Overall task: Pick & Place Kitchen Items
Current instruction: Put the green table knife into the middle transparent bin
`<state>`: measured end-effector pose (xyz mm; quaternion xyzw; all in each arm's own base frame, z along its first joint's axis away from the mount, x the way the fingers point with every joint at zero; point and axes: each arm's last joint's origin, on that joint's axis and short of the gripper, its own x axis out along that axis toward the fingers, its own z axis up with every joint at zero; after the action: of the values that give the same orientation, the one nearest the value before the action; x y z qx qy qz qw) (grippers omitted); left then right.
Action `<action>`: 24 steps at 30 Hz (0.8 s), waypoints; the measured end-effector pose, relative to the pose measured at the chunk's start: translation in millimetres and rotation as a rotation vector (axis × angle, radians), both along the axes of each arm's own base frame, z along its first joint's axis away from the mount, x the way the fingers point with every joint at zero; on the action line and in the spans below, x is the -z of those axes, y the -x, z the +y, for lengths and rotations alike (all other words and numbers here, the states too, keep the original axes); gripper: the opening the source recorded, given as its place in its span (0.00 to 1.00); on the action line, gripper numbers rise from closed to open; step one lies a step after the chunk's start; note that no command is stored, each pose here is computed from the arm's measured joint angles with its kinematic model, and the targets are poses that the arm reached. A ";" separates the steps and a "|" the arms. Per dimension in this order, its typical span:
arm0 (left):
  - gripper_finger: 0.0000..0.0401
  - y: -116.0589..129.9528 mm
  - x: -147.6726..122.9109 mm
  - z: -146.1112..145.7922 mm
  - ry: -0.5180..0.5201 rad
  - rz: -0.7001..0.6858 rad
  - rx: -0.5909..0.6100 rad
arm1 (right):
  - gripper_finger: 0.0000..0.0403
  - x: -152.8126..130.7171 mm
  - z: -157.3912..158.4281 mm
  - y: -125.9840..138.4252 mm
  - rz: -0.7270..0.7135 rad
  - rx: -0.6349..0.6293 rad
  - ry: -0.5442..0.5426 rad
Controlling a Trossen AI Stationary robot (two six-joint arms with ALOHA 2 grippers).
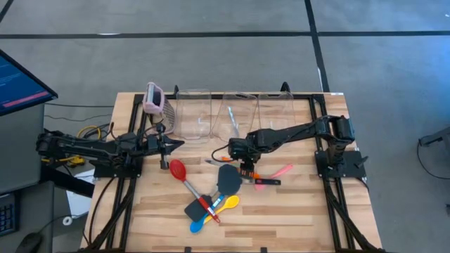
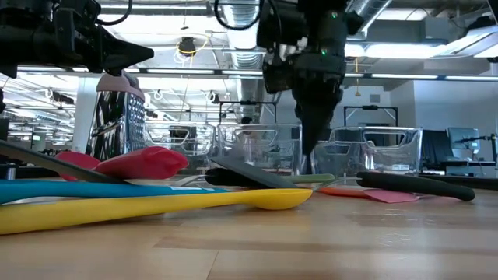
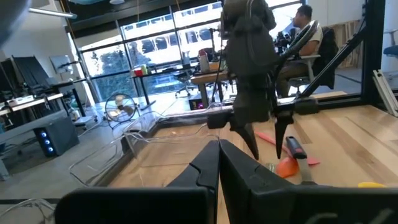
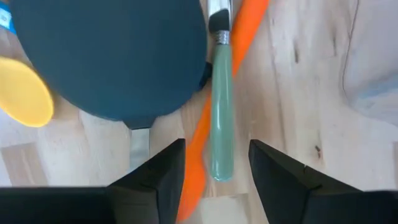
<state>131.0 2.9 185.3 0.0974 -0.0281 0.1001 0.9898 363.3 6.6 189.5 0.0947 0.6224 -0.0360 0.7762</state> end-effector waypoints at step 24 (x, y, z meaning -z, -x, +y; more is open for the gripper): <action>0.01 0.0 0.0 0.0 0.000 0.000 0.000 | 0.02 -22.8 42.7 -5.2 -0.067 0.087 0.226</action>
<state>131.0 2.9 185.3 0.0973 -0.0279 0.1001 0.9898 368.5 49.4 212.2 0.0345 0.5832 -0.1363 0.8001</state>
